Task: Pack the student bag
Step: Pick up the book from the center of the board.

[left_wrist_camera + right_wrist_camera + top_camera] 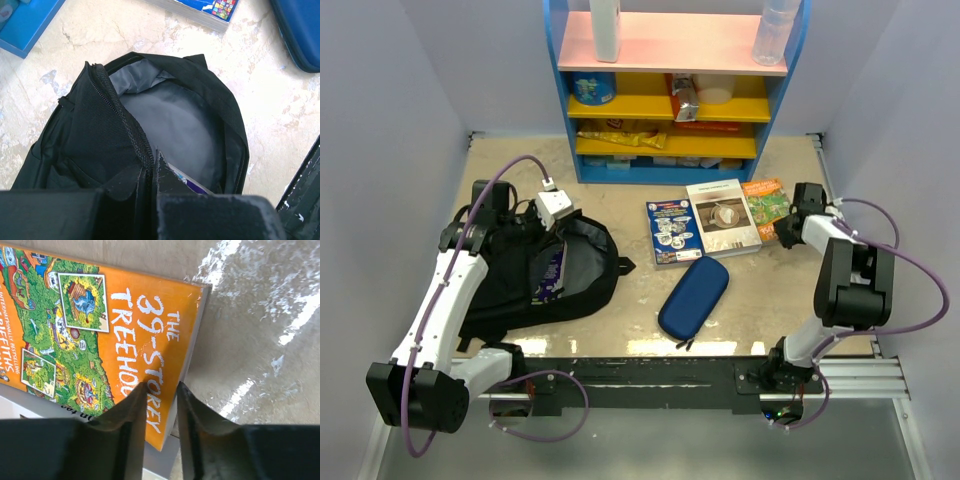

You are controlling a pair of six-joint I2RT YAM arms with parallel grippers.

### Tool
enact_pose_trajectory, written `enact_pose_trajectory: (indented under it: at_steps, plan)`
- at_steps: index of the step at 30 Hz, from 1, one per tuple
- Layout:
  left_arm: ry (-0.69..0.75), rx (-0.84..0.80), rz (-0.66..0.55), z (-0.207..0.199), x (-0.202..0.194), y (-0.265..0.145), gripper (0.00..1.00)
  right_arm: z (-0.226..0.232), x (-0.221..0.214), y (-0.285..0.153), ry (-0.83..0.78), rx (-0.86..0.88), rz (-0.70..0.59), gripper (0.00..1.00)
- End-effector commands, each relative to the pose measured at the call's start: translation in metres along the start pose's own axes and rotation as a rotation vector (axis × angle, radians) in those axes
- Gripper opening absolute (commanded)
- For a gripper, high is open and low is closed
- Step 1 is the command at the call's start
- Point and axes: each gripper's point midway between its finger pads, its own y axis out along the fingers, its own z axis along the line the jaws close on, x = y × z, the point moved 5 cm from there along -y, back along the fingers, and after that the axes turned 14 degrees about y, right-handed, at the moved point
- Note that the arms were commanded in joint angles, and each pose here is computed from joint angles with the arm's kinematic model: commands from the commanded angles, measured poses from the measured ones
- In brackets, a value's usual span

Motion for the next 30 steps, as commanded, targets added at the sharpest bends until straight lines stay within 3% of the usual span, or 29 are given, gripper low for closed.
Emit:
enact_pose_trajectory:
  at_steps: [1,6,15,18,24,30]
  plan:
    - [0.073,0.015,-0.066,0.004,0.018,-0.006,0.0,0.042,-0.001,-0.015,0.068,0.186,0.043,0.24]
    - [0.072,0.014,-0.065,0.004,0.017,-0.005,0.0,0.045,0.008,-0.029,0.061,0.214,0.0,0.0]
    - [0.08,0.015,-0.061,0.003,0.017,-0.005,0.0,0.056,0.021,-0.05,0.037,0.297,-0.061,0.0]
    - [0.081,0.016,-0.061,0.004,0.017,-0.005,0.0,0.074,0.029,-0.088,0.03,0.429,-0.103,0.0]
    - [0.077,0.011,-0.086,0.007,0.023,-0.004,0.0,0.111,0.031,-0.206,-0.015,0.724,-0.175,0.0]
    - [0.079,0.016,-0.086,0.006,0.024,-0.006,0.0,0.13,-0.001,-0.307,-0.077,0.988,-0.105,0.0]
